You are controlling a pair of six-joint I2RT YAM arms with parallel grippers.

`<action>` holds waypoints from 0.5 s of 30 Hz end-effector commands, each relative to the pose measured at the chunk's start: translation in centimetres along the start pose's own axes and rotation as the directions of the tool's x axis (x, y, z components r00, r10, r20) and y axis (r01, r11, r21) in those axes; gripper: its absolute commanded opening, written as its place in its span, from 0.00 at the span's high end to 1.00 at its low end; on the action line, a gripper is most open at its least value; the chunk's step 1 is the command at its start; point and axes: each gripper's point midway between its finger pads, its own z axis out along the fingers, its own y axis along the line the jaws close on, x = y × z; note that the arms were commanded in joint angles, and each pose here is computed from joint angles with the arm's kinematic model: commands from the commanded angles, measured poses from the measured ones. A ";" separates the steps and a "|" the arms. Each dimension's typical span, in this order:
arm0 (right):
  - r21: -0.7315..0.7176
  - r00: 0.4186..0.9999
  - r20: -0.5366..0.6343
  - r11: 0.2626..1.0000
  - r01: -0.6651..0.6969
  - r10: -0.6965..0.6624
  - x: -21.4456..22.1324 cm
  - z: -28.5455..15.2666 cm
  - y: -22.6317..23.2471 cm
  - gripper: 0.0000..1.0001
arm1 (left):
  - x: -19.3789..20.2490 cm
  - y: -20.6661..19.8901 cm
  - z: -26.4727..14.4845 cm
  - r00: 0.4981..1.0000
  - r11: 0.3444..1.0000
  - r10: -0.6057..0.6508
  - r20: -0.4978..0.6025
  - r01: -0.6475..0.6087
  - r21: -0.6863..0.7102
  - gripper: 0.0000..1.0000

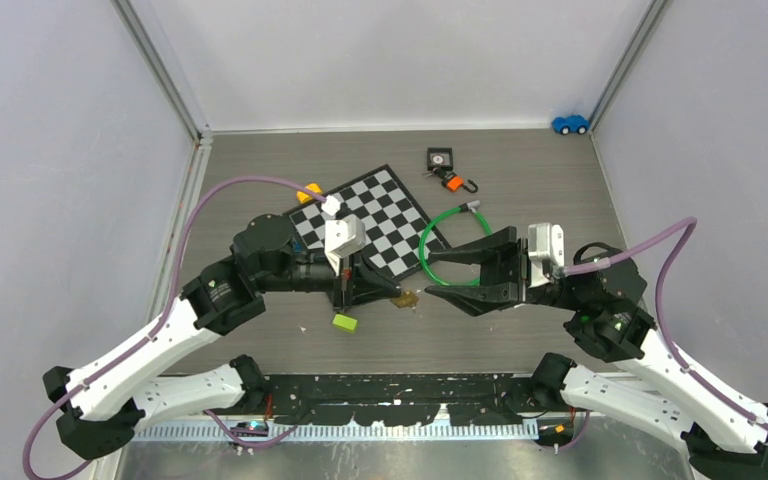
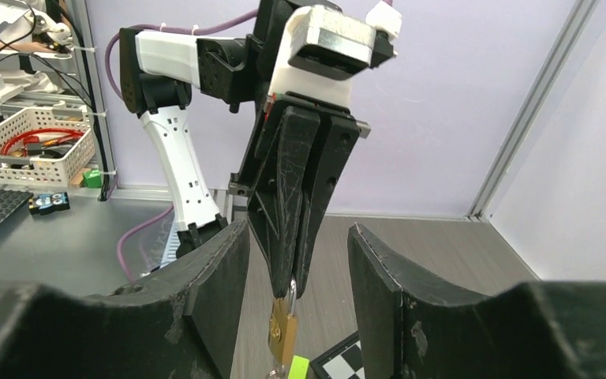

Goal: Lock with the key
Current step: Lock the lock.

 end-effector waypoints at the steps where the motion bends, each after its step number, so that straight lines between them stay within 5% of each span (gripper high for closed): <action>1: 0.050 0.998 -0.024 0.997 -0.051 0.052 0.9 -0.2 -0.6 0.45 | -2.4 0.1 -1.3 0.994 0.997 0.051 0.096 -0.045 -0.061 1.00; 15: 0.074 0.984 -0.049 0.983 -0.168 0.172 1.5 -0.4 -0.4 0.45 | -7.3 -2.1 -4.6 0.904 0.982 0.190 0.382 -0.169 -0.088 1.00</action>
